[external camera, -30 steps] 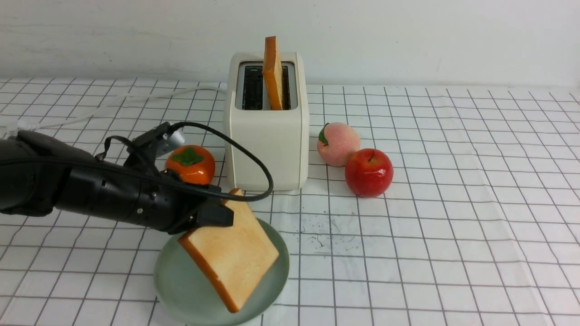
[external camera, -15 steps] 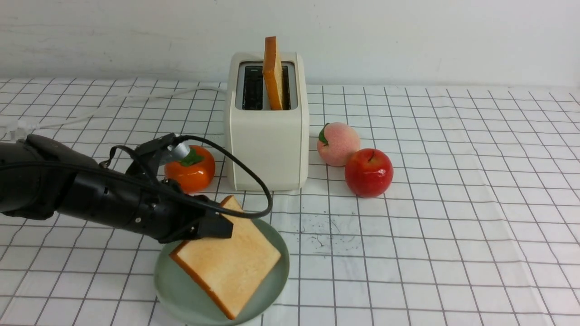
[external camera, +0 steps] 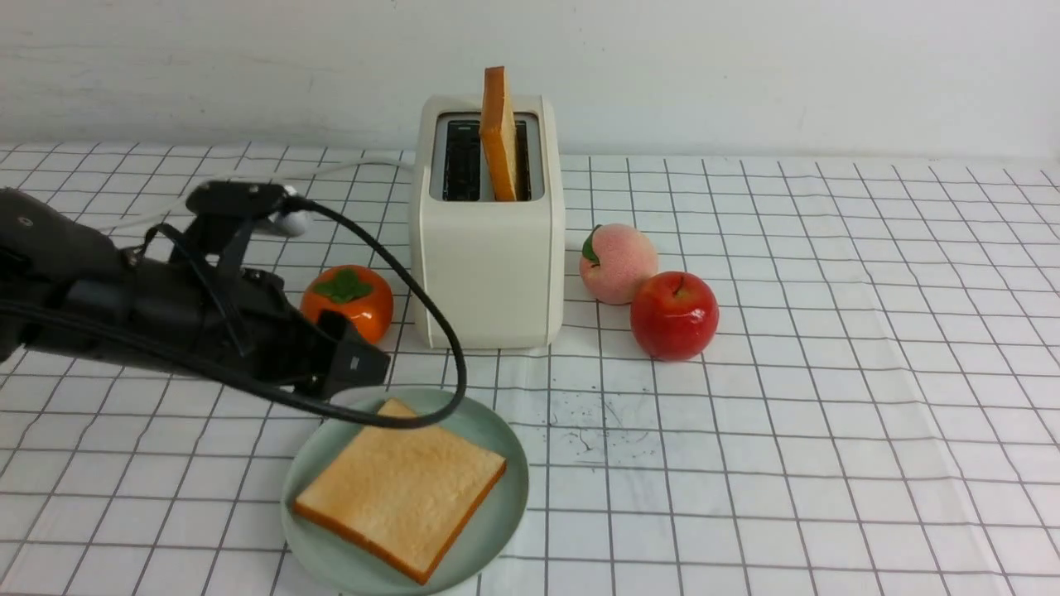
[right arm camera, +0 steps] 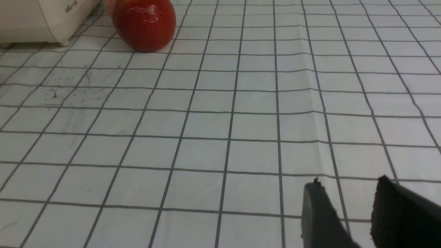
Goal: Take toasted bread from bread machine on white checkered table place on plate.
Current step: 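Place the slice of bread on the plate with the left gripper, then grasp the toast slice in the toaster and pull it up out of the slot with the right gripper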
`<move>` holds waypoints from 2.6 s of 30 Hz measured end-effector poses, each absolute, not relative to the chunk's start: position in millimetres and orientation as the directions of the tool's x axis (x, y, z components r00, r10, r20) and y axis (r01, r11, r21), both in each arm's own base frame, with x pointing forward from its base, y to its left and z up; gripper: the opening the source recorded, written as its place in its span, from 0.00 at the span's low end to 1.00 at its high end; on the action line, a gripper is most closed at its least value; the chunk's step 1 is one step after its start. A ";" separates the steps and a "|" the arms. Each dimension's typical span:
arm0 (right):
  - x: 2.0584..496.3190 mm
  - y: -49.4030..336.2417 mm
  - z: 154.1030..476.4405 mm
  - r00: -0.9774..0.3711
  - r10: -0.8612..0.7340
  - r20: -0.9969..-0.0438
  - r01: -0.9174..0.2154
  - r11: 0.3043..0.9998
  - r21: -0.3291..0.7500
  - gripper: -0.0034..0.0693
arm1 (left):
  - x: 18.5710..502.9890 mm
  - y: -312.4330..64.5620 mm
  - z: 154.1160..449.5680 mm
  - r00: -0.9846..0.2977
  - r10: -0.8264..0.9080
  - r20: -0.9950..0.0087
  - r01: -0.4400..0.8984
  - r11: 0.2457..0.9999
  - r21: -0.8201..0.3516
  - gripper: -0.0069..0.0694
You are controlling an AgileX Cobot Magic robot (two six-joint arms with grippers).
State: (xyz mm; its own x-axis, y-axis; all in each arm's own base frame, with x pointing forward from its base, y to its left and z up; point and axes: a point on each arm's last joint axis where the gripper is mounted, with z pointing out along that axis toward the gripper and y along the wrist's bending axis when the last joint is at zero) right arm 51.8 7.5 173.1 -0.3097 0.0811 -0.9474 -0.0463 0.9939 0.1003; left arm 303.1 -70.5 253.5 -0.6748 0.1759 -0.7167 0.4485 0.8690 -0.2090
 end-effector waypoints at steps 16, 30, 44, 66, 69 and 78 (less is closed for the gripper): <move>51.8 7.5 173.1 -0.310 0.080 -0.947 -0.047 0.994 0.099 0.38 | 188.6 -56.6 394.5 -0.319 -0.052 -0.946 0.442 0.875 -0.197 0.07; 51.8 7.5 173.1 -0.310 0.080 -0.947 -0.047 0.994 0.099 0.38 | 99.3 -22.2 377.6 -0.083 -0.178 -0.981 0.219 0.957 -0.192 0.07; 55.5 11.6 187.8 -0.163 0.519 -0.839 -0.041 0.846 0.532 0.38 | 64.9 -14.5 294.2 -0.039 -0.181 -0.983 0.186 0.965 -0.185 0.07; 145.1 46.9 331.7 -0.668 0.103 -0.737 -0.339 0.840 0.424 0.10 | 68.6 -11.6 281.4 0.002 -0.203 -0.979 0.157 0.967 -0.200 0.07; 185.5 50.0 346.6 -0.776 0.019 -0.631 -0.347 0.822 0.451 0.05 | 68.6 -11.4 281.9 0.008 -0.204 -0.979 0.156 0.967 -0.200 0.07; 280.8 133.6 371.3 -0.830 -0.271 -0.488 -0.431 0.867 0.251 0.05 | 68.6 -11.4 281.9 0.008 -0.205 -0.979 0.156 0.967 -0.201 0.07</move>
